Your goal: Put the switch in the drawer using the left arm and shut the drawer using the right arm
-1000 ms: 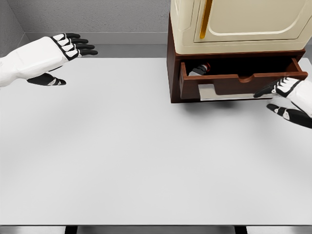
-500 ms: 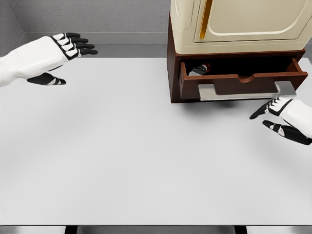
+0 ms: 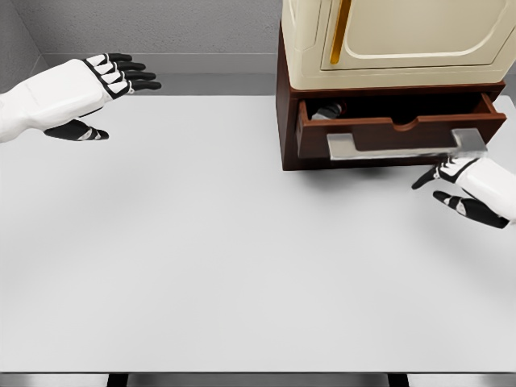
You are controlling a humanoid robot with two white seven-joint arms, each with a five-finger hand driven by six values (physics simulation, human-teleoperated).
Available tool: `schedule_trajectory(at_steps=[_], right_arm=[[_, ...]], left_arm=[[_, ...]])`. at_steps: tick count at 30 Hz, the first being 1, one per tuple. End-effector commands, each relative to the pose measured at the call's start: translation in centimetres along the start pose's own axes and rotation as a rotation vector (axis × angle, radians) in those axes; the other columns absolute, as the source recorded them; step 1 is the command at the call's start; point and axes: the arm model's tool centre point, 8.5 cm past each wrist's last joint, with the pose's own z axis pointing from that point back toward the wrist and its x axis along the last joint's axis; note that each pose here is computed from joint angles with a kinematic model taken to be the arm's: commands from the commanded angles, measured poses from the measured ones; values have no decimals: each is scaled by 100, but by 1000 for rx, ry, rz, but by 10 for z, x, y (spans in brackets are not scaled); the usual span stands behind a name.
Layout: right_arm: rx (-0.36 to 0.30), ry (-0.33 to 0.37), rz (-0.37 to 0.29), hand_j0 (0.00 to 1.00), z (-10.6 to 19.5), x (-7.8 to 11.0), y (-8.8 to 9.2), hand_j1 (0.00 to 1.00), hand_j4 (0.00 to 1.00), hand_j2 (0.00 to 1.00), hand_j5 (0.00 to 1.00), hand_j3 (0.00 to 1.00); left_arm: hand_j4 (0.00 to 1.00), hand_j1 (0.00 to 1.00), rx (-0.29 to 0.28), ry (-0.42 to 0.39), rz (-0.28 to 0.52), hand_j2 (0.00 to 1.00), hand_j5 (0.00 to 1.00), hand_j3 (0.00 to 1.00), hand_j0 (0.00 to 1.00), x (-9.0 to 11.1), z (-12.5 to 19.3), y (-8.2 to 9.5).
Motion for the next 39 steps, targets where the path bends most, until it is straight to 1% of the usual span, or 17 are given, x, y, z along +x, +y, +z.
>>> schedule_trajectory(at_steps=[1, 4, 8, 11, 13, 17, 19, 22, 27, 28, 30, 34, 35, 39], right_arm=[[10, 15, -17, 56, 1, -5, 7, 56, 56, 56, 56, 56], [4, 8, -11, 56, -2, -4, 3, 56, 56, 56, 56, 56], [1, -18, -2, 56, -13, -2, -1, 56, 56, 56, 56, 56], [-7, -13, -5, 56, -16, -5, -1, 56, 56, 56, 56, 56], [-16, -19, 1, 56, -20, -5, -5, 56, 56, 56, 56, 56], [-8, -13, -6, 56, -30, -13, -4, 56, 56, 56, 56, 56], [-11, -17, -2, 56, -34, -14, -6, 56, 56, 56, 56, 56], [-1, -12, -7, 56, -36, -18, -4, 56, 56, 56, 56, 56], [-12, -13, 0, 56, -39, -19, -9, 56, 56, 56, 56, 56], [-22, -17, -8, 56, -43, -18, -7, 56, 56, 56, 56, 56], [-26, -8, -1, 56, -47, -22, -6, 56, 56, 56, 56, 56], [-18, -5, -5, 56, -52, -25, -4, 56, 56, 56, 56, 56], [-24, -8, -2, 56, -54, -25, -7, 56, 56, 56, 56, 56], [-23, -12, 1, 56, -55, -24, -8, 56, 56, 56, 56, 56]], left_arm=[[100, 100, 5, 1, 4, 100, 100, 100, 100, 0, 0, 1], [100, 100, 4, 3, 3, 100, 100, 100, 100, -1, 1, 1], [100, 100, 5, 3, 5, 100, 100, 100, 100, -1, 1, 1], [100, 100, 4, 3, 3, 100, 100, 100, 100, -1, 1, 1], [100, 100, 4, 3, 3, 100, 100, 100, 100, -1, 1, 1], [100, 100, 5, 3, 2, 100, 100, 100, 100, -1, 1, 1], [100, 100, 7, 3, 3, 100, 100, 100, 100, -1, 1, 2], [100, 100, 8, 3, 3, 100, 100, 100, 100, -1, 1, 2], [100, 100, 9, 3, 2, 100, 100, 100, 100, -1, 1, 3], [100, 100, 8, 4, 1, 100, 100, 100, 100, -1, 1, 2], [100, 100, 9, 3, 2, 100, 100, 100, 100, -1, 1, 3], [100, 100, 9, 3, 2, 100, 100, 100, 100, -1, 1, 3], [100, 100, 9, 3, 2, 100, 100, 100, 100, -1, 1, 3], [100, 100, 10, 3, 1, 100, 100, 100, 100, -1, 1, 3]])
